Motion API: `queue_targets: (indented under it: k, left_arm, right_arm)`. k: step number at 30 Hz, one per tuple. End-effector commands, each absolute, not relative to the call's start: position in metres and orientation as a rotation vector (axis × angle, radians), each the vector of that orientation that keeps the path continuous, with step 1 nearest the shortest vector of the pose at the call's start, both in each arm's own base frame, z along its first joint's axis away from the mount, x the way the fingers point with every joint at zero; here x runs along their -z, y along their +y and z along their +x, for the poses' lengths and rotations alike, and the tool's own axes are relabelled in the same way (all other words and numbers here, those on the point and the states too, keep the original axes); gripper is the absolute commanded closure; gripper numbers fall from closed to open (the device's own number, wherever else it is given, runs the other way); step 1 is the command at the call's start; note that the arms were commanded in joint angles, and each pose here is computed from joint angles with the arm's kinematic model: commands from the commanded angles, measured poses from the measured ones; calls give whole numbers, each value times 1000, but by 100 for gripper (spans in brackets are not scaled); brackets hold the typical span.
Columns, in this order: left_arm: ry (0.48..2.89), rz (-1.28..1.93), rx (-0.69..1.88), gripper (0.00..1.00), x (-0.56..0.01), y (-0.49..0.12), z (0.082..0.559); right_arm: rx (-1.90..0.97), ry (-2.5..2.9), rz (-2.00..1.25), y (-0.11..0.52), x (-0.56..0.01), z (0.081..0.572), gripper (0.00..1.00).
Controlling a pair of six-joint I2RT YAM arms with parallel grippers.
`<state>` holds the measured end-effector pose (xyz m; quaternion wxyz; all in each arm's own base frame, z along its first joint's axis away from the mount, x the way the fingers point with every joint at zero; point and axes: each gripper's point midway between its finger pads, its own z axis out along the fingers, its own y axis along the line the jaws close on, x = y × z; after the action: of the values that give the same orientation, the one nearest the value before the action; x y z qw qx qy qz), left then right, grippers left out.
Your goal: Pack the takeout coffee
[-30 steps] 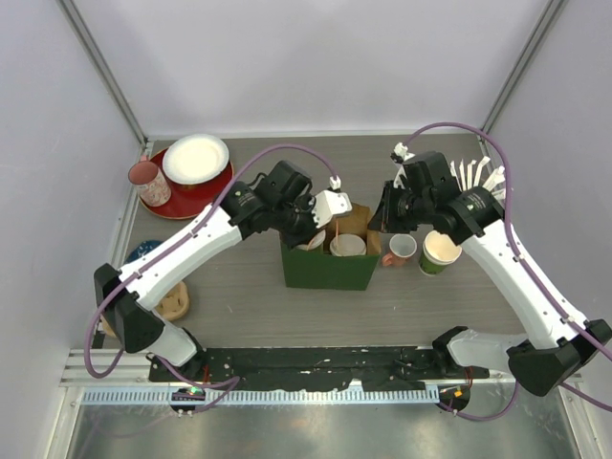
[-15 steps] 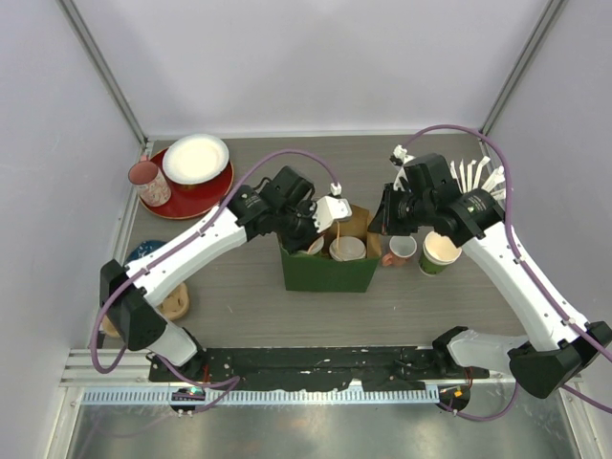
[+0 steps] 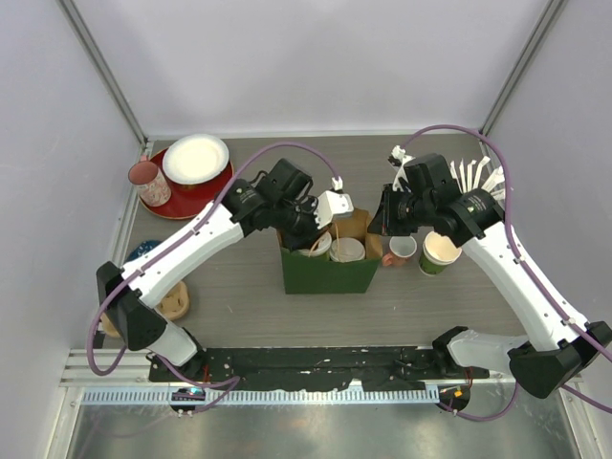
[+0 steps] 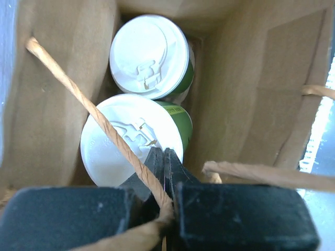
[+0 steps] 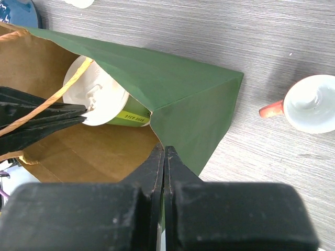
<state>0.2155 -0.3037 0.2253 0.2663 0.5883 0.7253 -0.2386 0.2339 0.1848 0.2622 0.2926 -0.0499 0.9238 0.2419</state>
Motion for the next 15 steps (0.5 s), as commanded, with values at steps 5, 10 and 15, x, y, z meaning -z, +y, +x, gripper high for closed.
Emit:
queue_targets:
  k: [5, 10, 15]
  left_arm:
    - [1901, 1555, 652, 100, -247, -312, 230]
    - [1908, 1520, 567, 100, -236, -313, 251]
    - [1897, 1508, 598, 100, -239, -321, 260]
  right_arm:
    - [-661, 2439, -182, 187, -271, 232, 99]
    - [-664, 2441, -191, 187, -272, 230, 99]
    - [-680, 2443, -211, 189, -271, 227, 99]
